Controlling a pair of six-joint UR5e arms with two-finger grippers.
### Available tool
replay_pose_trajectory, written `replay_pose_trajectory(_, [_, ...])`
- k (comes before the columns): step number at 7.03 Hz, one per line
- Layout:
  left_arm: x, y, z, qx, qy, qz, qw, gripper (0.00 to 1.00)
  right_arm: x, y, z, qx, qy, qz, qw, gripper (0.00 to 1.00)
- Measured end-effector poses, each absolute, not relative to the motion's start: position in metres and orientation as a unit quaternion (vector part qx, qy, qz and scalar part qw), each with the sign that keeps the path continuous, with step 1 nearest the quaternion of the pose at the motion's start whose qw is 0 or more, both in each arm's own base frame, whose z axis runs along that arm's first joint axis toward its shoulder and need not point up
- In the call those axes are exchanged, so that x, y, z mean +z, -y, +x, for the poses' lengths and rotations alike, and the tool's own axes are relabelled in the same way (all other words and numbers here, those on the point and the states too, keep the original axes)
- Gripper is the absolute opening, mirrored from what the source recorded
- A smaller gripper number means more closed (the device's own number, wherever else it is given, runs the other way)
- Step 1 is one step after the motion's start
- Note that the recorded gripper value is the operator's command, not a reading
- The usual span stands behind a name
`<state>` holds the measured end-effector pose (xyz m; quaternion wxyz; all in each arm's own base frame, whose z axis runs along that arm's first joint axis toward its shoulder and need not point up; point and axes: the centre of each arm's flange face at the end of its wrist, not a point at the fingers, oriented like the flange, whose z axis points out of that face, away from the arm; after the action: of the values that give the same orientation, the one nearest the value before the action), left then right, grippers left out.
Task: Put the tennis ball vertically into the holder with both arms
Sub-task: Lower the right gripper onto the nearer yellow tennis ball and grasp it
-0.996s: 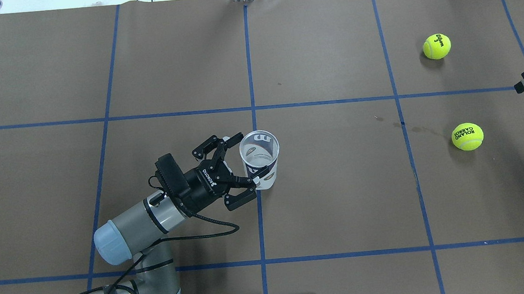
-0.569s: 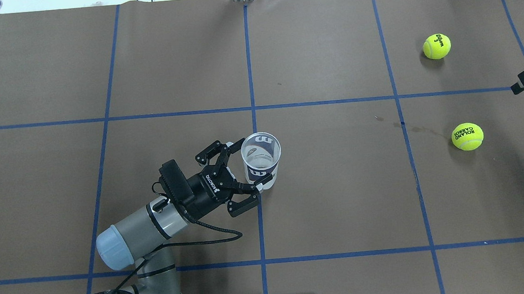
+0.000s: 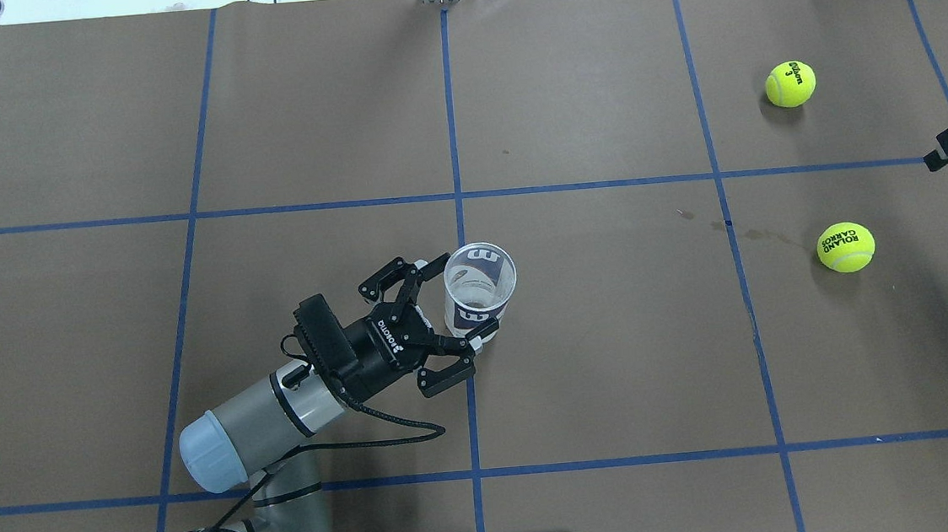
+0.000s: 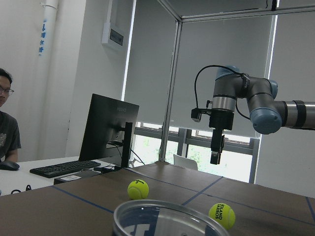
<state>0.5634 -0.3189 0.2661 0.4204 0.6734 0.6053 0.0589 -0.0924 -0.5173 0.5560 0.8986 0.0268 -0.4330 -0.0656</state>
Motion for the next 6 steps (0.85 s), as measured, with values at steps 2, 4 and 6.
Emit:
replay_pose_trajectory(2, [0.266,0.321,0.562,0.058,-0.603,0.676,0.421,1.0,0.545,0.52,-0.109,-0.068,0.439,0.023,0.896,1.0])
replay_pose_trajectory(4, [0.267,0.324,0.56,0.057,-0.601,0.677,0.421,1.0,0.533,0.514,-0.139,-0.051,0.453,0.02,0.89,1.0])
replay_pose_trajectory(6, [0.267,0.324,0.56,0.057,-0.601,0.677,0.421,1.0,0.54,0.492,-0.179,-0.056,0.454,0.022,0.889,1.0])
